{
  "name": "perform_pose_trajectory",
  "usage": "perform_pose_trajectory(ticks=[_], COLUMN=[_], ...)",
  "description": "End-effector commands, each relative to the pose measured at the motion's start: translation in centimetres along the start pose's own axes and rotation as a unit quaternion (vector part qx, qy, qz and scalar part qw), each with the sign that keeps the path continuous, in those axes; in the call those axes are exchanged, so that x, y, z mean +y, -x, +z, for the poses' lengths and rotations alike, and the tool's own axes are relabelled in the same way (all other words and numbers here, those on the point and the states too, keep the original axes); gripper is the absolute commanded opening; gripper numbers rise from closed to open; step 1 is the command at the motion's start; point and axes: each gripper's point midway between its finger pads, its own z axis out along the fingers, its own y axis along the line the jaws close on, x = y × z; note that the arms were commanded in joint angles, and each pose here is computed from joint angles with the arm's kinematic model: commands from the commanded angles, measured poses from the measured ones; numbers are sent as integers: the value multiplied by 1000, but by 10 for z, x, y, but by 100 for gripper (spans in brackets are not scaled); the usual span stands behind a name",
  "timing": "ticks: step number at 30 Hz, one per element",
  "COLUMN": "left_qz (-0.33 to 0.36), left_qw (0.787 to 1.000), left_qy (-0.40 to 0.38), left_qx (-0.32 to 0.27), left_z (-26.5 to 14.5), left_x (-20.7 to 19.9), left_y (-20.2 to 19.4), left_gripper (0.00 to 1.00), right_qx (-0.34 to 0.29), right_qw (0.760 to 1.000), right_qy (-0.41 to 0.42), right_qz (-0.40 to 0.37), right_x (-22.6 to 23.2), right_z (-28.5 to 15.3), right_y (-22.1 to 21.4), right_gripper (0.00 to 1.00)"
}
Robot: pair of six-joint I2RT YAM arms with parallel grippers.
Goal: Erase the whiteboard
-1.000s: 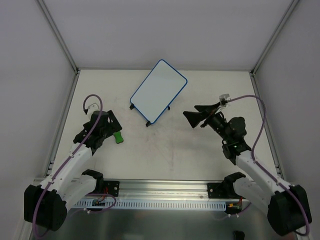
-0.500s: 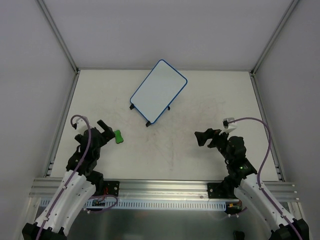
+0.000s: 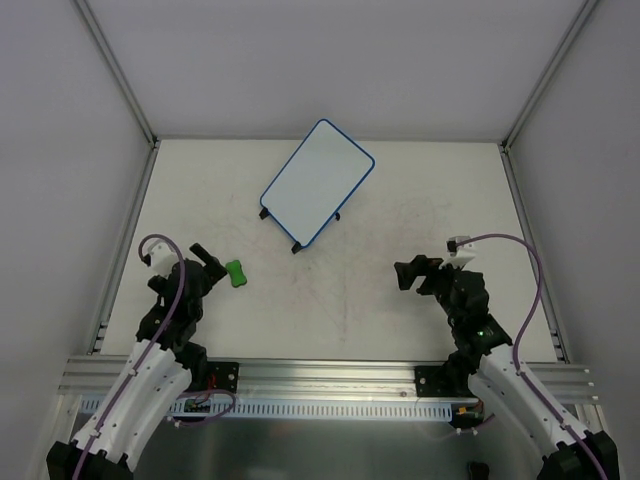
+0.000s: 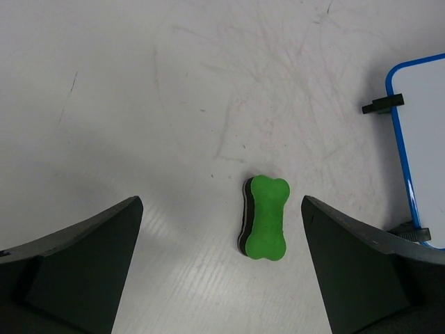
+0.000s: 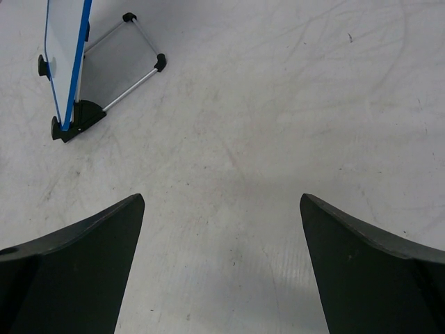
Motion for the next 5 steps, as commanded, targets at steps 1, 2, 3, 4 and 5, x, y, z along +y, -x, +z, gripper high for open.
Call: perform_pose_trajectory(ticks=[1,2,3,4,5], left_qz=[-15,-12,-12,-12,-11], left_qw=[1000,1000,1000,1000,1000], left_qy=[3,2,2,2,1], left_qx=[-18,-16,-15,-13,-13], left_z=[1,1,1,2,1], left_x=[-5,-6,-6,-7,-7], left_y=[13,13,13,12,13], left_gripper=[99,99,99,99,99], right_qx=[-40,-43,-43,-45,-46], right_qw=[999,999,999,999,999], right_qy=[3,3,2,3,4], right_qz=[-5,-2,-2,-3,-4], right_x=[7,6,5,6,6], right_z=[0,-1,-1,-1,-2], right_y=[27,28,27,27,27], right_gripper=[99,99,99,99,99])
